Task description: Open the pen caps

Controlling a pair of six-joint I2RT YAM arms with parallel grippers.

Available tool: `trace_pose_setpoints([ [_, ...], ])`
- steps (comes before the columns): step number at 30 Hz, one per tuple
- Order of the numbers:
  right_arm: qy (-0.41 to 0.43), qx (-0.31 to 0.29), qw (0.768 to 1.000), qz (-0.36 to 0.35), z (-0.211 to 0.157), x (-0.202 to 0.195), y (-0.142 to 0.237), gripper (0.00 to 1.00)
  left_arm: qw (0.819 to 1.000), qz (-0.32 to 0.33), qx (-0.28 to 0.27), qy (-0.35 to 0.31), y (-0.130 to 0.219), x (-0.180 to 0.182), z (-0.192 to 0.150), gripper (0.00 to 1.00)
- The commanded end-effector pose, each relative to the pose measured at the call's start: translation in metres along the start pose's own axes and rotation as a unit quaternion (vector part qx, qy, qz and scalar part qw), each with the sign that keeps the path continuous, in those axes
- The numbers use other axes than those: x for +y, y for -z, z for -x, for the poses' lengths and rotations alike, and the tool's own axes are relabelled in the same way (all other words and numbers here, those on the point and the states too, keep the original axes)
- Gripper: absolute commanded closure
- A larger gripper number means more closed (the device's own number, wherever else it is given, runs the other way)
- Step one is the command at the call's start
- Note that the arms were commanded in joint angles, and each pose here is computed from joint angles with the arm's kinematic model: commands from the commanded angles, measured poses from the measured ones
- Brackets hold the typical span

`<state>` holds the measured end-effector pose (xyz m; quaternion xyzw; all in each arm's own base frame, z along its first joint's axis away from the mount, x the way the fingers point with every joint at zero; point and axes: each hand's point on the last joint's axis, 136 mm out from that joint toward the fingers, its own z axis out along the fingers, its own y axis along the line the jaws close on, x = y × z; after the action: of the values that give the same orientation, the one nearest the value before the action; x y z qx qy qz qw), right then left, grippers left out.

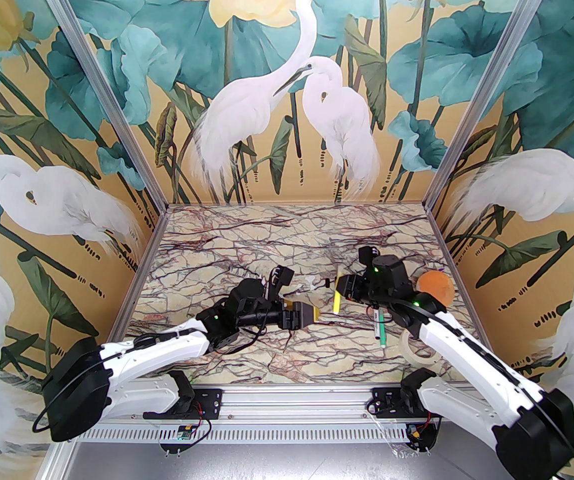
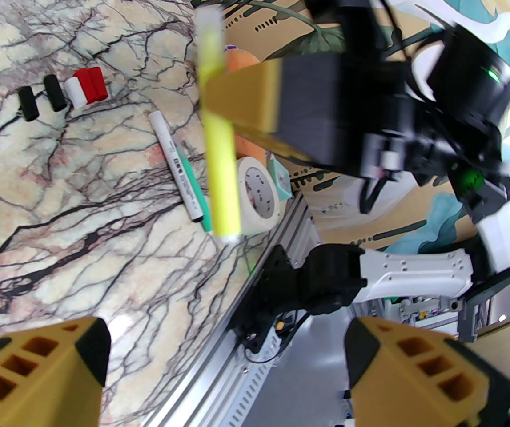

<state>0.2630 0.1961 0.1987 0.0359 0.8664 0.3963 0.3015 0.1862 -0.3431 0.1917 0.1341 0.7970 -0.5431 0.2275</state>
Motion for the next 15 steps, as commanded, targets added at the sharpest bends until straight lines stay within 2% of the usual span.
trace_pose_setpoints([
  [1,-0.013,-0.008,0.996,0.091,0.003,0.036,0.005,0.78,0.998,-0.061,-0.016,0.007,-0.002,-0.027,0.014,0.11],
  [10,-0.008,0.000,0.982,0.187,-0.004,0.073,0.005,0.78,0.992,-0.124,-0.001,0.008,-0.005,-0.051,0.016,0.26],
  [15,-0.003,0.008,0.977,0.214,-0.009,0.085,0.003,0.77,0.991,-0.134,0.009,0.015,-0.008,-0.052,0.014,0.30],
])
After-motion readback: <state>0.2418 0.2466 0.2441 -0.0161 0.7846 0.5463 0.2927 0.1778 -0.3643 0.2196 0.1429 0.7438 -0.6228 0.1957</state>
